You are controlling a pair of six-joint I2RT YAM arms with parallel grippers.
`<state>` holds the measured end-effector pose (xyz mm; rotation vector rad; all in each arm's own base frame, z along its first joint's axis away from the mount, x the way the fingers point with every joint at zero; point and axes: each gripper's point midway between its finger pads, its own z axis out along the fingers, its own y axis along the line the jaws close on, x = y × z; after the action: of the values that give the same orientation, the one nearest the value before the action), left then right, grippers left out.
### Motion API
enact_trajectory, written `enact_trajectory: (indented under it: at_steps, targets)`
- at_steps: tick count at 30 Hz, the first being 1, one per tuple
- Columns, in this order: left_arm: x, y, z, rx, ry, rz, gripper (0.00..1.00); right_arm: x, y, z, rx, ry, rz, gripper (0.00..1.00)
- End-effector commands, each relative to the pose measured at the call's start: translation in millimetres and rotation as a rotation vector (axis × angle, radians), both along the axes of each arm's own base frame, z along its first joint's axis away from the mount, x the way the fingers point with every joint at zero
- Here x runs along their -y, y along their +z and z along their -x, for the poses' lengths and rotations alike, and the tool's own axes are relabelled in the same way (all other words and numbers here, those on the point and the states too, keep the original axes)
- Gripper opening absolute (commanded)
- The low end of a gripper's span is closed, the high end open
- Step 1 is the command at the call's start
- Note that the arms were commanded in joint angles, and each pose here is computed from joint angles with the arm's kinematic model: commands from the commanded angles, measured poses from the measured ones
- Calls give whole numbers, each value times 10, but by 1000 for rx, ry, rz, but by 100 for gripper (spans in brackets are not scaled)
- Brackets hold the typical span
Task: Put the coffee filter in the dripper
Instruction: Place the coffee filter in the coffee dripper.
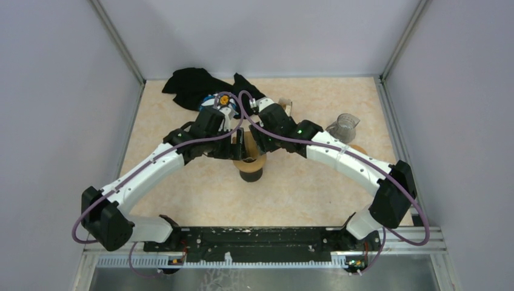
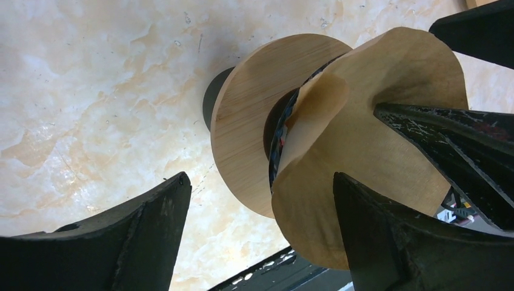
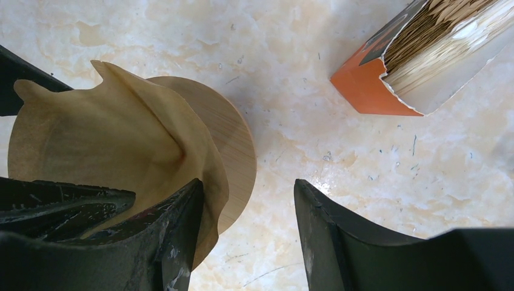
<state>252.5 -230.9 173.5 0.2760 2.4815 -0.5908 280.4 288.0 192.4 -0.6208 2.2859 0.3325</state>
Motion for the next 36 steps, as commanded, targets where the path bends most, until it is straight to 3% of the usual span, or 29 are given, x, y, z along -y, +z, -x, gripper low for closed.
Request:
enact_trajectory:
  at_steps: [1,10,22,36]
  targets:
    - [-91,-14,-19,-9,3,-59,91,-16,143,-28,40,-7,-12,56]
    - [41,202,-113,35,10,20,94,-39,155,-32,40,0,-18,56]
    - [221,109,-158,-8,5,81,96,-47,155,-34,38,3,-18,56]
    - [51,-60,-38,-70,-16,-34,93,-43,150,-43,42,2,-12,56]
